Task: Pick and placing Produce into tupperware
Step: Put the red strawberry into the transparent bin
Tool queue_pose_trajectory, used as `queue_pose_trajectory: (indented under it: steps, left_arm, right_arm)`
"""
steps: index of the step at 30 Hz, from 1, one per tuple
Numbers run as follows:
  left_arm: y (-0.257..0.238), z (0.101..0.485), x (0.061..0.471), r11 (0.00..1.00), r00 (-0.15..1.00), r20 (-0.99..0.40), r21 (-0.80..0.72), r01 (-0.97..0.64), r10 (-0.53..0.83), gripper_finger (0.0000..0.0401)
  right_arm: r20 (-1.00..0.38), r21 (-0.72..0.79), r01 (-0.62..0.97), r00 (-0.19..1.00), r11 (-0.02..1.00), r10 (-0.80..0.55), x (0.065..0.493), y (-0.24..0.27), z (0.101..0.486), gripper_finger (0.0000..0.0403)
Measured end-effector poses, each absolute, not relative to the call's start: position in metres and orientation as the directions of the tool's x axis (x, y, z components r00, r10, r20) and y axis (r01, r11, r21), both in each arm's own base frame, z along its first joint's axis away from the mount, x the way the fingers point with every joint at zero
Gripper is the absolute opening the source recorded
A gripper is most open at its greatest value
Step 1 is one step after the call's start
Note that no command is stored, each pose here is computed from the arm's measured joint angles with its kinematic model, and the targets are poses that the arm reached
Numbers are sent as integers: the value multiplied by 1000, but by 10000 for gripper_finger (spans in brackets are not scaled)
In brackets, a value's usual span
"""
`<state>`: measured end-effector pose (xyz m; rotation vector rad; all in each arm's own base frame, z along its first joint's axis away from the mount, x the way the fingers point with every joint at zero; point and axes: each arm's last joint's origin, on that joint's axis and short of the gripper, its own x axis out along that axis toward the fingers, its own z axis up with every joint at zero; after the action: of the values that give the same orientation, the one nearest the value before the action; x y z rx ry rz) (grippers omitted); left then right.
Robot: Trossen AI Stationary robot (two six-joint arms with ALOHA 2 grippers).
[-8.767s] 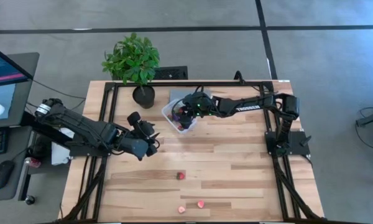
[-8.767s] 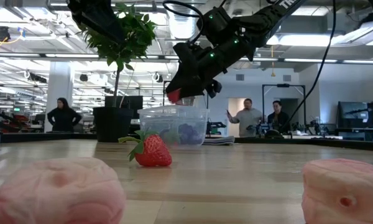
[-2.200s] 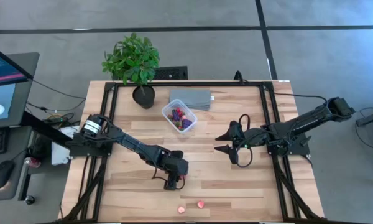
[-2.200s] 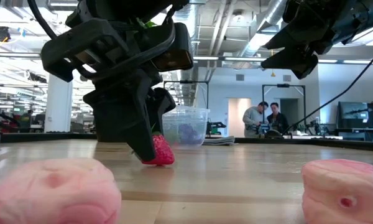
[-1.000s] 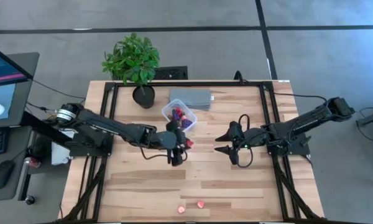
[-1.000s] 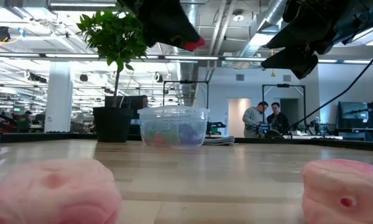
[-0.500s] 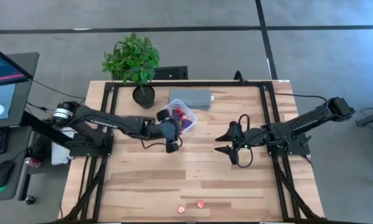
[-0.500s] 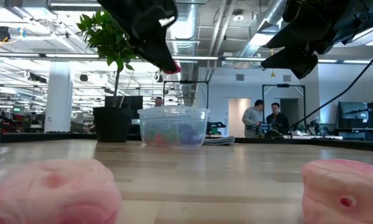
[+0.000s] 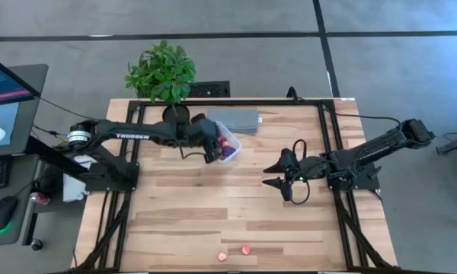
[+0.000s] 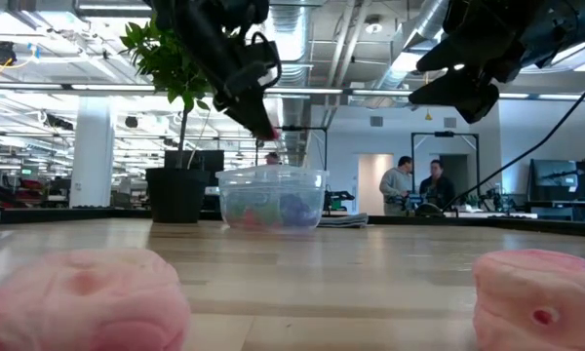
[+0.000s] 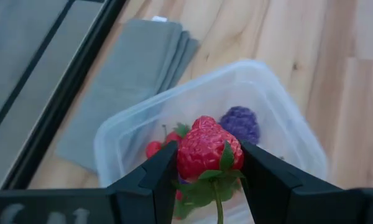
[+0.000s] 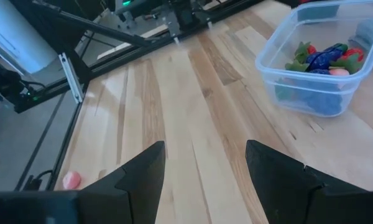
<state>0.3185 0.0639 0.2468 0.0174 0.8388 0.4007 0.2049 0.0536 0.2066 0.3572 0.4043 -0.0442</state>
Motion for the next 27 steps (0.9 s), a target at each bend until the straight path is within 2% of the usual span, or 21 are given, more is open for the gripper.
queue_pose_trajectory:
  steps: [11,16,27]
  left_arm:
    - [102,226,320,941,568,-770,118,-318,289,142]
    - [107,215,325,953,565,-783,112,-283,260,142]
    - [108,216,328,963,603,-760,116,-243,243,142]
  right_arm:
    - [-357,353,187,933,917,-52,206,51,209,248]
    - [-344,377,223,935,899,-88,207,49,211,248]
    - [-332,428,281,933,859,-140,207,46,211,248]
